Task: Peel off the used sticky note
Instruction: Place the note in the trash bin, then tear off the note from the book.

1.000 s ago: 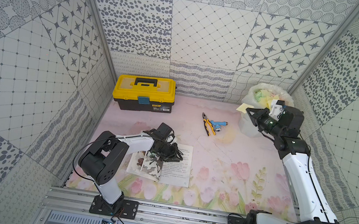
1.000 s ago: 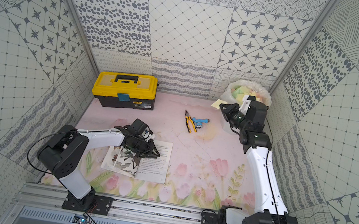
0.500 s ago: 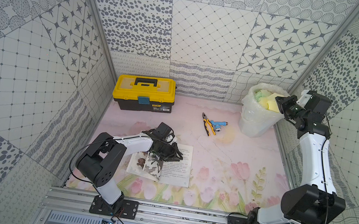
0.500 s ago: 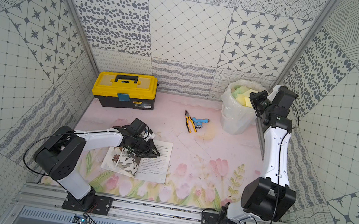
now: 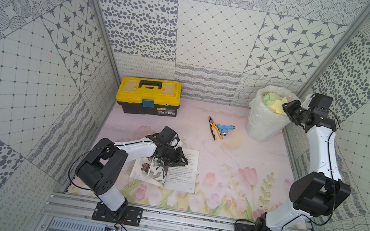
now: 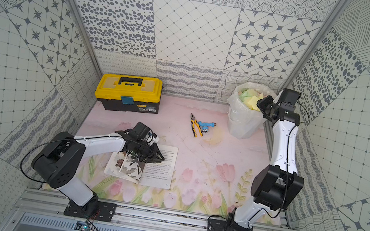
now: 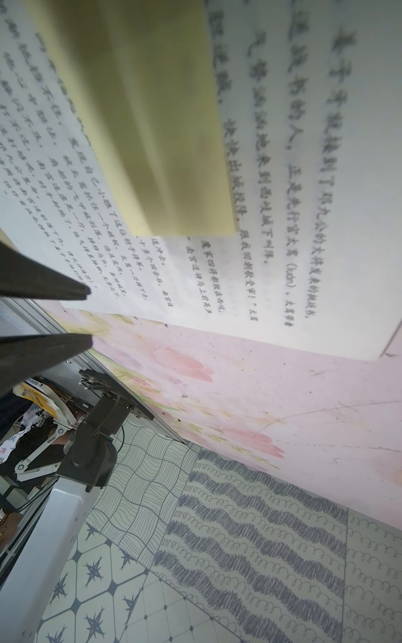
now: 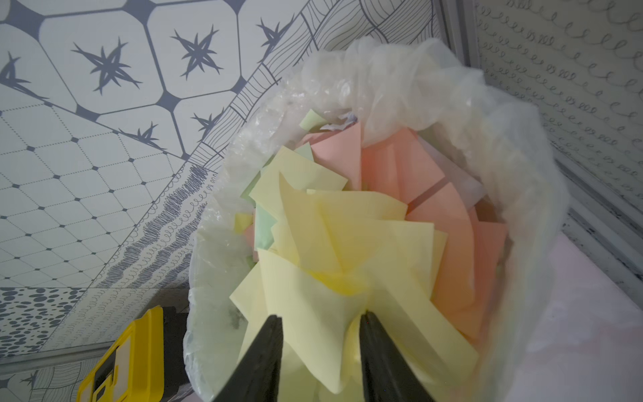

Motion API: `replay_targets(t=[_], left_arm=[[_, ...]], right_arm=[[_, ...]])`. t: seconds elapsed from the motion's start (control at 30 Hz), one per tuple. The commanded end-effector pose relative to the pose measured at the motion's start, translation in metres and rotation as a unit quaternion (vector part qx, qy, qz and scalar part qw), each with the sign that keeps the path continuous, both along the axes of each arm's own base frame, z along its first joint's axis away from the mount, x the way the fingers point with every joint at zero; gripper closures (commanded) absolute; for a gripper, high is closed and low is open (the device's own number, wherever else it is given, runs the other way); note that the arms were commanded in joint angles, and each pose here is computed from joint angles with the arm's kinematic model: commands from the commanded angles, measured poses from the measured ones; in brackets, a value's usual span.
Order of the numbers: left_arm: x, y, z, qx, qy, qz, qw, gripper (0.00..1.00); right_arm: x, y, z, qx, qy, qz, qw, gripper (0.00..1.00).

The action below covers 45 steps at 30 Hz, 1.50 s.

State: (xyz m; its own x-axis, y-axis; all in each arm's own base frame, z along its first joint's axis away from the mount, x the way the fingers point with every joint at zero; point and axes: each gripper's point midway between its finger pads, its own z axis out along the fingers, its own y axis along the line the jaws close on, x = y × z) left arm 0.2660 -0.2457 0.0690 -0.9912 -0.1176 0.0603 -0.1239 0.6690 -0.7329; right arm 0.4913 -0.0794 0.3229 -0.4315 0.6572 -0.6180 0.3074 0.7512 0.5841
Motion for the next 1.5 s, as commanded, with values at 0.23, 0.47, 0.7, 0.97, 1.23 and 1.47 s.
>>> replay_targets(t=[0.23, 0.47, 0.7, 0.97, 1.23, 1.47], left_arm=[[0.000, 0.008, 0.009, 0.004, -0.018, 0.010, 1.000, 0.79], [-0.002, 0.023, 0.010, 0.015, -0.024, 0.037, 0.999, 0.81], [-0.005, 0.042, 0.005, 0.026, -0.020, 0.072, 0.997, 0.82], [-0.012, 0.068, -0.012, 0.076, -0.006, 0.098, 0.992, 0.82], [-0.015, 0.092, -0.027, 0.141, -0.005, 0.115, 0.983, 0.80], [-0.016, 0.110, -0.039, 0.193, -0.007, 0.128, 0.973, 0.78]], right_arm=[[-0.032, -0.001, 0.062, -0.036, -0.058, -0.010, 0.998, 0.35], [-0.062, 0.032, 0.069, -0.007, -0.071, 0.025, 0.997, 0.30], [-0.094, 0.099, 0.036, 0.003, -0.059, 0.087, 0.994, 0.29], [-0.131, 0.186, -0.027, 0.009, -0.002, 0.183, 0.983, 0.29], [-0.169, 0.277, -0.097, 0.051, 0.066, 0.279, 0.957, 0.29], [-0.197, 0.353, -0.146, 0.095, 0.116, 0.348, 0.925, 0.29]])
